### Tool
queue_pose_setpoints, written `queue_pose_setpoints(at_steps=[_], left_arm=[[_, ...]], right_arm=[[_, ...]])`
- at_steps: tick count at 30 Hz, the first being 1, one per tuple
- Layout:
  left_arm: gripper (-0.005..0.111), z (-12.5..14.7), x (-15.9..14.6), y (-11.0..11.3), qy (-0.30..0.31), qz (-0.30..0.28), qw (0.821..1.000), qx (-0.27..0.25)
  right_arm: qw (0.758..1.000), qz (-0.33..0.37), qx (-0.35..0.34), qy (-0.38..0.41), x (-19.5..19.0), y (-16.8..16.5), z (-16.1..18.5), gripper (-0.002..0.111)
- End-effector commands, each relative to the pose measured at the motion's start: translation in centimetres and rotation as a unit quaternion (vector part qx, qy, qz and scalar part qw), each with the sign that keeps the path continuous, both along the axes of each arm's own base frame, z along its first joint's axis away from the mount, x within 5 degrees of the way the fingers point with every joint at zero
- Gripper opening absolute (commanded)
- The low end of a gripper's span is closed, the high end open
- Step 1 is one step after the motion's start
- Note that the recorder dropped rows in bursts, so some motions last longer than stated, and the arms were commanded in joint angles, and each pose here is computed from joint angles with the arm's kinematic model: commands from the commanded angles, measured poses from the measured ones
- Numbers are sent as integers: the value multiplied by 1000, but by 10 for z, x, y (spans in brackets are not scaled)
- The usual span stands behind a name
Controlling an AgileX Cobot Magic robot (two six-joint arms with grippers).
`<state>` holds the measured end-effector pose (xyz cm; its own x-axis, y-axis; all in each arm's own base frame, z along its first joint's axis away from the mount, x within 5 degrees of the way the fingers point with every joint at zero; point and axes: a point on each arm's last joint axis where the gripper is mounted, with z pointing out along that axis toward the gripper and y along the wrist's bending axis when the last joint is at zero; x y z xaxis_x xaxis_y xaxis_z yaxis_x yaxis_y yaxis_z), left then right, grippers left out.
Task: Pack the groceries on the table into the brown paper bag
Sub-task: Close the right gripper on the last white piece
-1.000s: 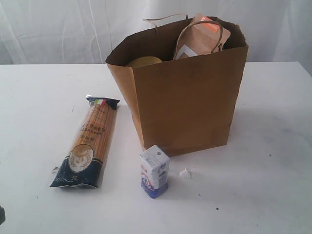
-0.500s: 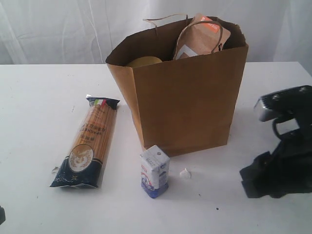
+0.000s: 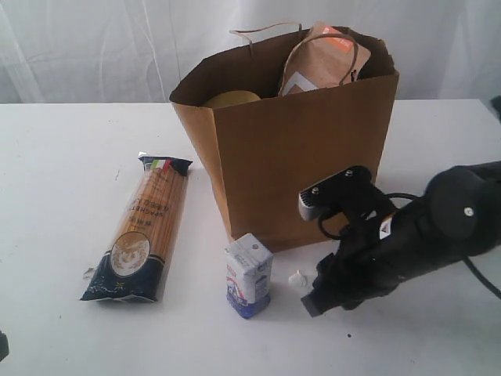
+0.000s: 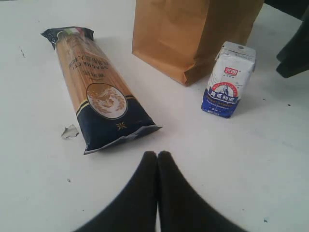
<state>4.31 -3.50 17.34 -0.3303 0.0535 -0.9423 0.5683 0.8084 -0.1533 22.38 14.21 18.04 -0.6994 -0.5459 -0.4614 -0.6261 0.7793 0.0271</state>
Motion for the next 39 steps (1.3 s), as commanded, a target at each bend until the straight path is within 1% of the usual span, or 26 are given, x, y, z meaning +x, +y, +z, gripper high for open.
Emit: queue_pose_setpoints(at_steps=[1, 14, 23, 31, 34, 39], left_arm=[[0, -1, 0, 0, 0, -2, 1000, -1], [0, -1, 0, 0, 0, -2, 1000, -1], [0, -1, 0, 0, 0, -2, 1000, -1], [0, -1, 0, 0, 0, -2, 1000, -1], [0, -1, 0, 0, 0, -2, 1000, -1], [0, -1, 0, 0, 0, -2, 1000, -1]], right_arm=[[1000, 14, -6, -1, 18, 16, -9, 45], [999, 26, -23, 23, 46, 34, -29, 45], [998, 27, -35, 39, 50, 37, -51, 45], [998, 32, -40, 45, 48, 41, -59, 44], [997, 32, -42, 52, 47, 41, -60, 38], [995, 29, -48, 78, 43, 39, -61, 20]])
